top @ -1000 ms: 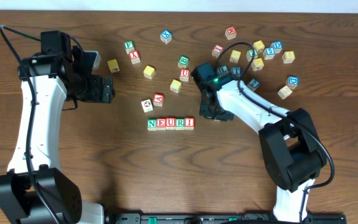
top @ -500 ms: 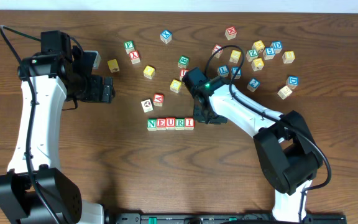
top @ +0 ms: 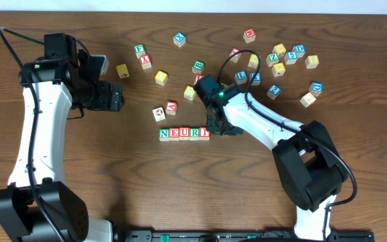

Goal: Spell out NEURIPS
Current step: 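Carry the P block to the right end of the NEURI row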

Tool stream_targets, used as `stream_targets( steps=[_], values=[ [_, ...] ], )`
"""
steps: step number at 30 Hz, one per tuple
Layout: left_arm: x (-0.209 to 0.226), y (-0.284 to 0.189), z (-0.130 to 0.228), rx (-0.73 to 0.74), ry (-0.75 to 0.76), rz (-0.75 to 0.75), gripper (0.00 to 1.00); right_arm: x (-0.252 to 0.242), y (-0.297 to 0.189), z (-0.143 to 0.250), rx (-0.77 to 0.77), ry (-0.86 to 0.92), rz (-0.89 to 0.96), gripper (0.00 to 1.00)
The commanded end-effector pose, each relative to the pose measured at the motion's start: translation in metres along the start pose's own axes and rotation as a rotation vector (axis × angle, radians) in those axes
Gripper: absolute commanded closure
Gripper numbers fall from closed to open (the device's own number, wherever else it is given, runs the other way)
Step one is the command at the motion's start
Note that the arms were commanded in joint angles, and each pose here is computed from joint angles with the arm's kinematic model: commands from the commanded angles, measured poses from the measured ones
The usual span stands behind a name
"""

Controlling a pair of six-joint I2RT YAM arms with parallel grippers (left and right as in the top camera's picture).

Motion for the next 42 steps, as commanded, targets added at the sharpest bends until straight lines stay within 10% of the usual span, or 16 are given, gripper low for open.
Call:
stream_targets(
  steps=[1, 42],
  values=[
    [-0.0036, -0.0095, -0.0035, -0.027, 0.019, 0.011, 0.05, 0.0073, 0.0028, 0.0059, 0.020, -0.003, -0.022, 0.81],
    [-0.0036, -0.0095, -0.0035, -0.027, 0.019, 0.011, 0.05, 0.0086, -0.0065, 0.0011, -0.013, 0.001, -0.042, 0.84]
  ],
)
Point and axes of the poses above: each gripper's point midway between its finger pads, its own y axis out along the fingers, its own x axis along the line the jaws close on, z = x × y, the point moved 4 cm from there along -y, back along the fingers, and after that the axes turned 11 degrees about -y, right-handed, at the moved point
